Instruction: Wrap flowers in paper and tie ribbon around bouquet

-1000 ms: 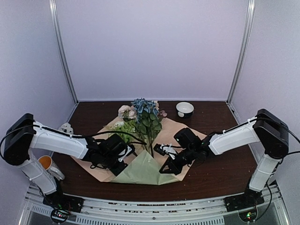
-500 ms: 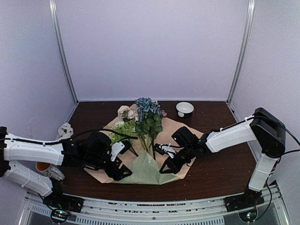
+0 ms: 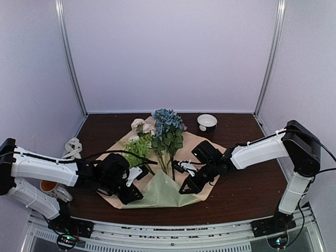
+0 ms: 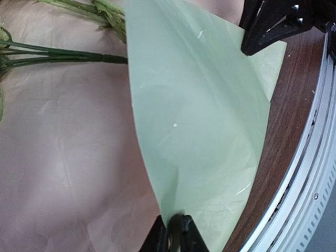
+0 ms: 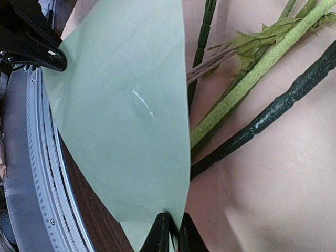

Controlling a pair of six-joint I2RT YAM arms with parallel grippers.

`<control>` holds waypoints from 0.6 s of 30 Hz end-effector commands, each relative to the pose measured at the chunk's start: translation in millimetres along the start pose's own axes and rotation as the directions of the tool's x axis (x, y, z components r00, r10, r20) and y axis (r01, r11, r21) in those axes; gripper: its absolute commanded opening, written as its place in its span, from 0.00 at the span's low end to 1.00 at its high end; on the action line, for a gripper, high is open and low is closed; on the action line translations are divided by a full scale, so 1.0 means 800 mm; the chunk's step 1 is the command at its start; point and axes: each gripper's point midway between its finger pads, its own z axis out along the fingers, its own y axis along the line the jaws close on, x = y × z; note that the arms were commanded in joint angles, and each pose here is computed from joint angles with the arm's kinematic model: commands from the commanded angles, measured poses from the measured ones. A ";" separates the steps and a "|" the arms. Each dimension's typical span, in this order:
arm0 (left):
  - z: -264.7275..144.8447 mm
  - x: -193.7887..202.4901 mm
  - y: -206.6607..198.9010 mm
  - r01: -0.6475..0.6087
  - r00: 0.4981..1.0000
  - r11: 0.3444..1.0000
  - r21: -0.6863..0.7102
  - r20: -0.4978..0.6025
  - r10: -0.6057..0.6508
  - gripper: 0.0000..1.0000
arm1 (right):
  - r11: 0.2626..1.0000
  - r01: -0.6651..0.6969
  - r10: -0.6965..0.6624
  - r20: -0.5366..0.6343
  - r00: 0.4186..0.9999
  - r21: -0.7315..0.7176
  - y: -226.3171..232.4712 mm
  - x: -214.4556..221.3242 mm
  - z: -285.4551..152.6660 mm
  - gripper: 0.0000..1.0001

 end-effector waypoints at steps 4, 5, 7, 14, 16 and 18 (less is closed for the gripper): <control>0.011 0.018 -0.005 0.022 0.999 0.999 0.048 -0.044 -0.020 0.13 | 1.000 0.011 -0.011 0.037 0.999 -0.017 0.010 -0.009 -0.011 0.07; 0.011 0.017 -0.006 0.019 0.999 0.998 0.054 -0.039 -0.017 0.14 | 1.000 0.007 -0.006 0.033 0.999 -0.016 0.009 -0.008 -0.011 0.08; 0.011 0.017 -0.006 0.022 0.999 0.998 0.052 -0.037 -0.020 0.12 | 1.000 -0.001 0.001 0.023 1.000 -0.025 0.010 -0.005 -0.009 0.12; 0.017 0.025 -0.003 0.061 0.997 0.997 0.045 -0.056 -0.058 0.00 | 0.999 -0.021 0.020 -0.027 0.999 -0.028 0.012 0.025 -0.015 0.40; 0.022 0.027 -0.002 0.066 0.995 0.997 0.044 -0.072 -0.062 0.00 | 1.000 -0.025 0.024 -0.044 0.999 -0.017 0.009 0.037 -0.015 0.41; 0.026 0.030 0.000 0.068 0.994 0.997 0.036 -0.091 -0.064 0.00 | 0.999 -0.036 0.034 -0.056 0.998 -0.022 0.009 0.045 -0.014 0.38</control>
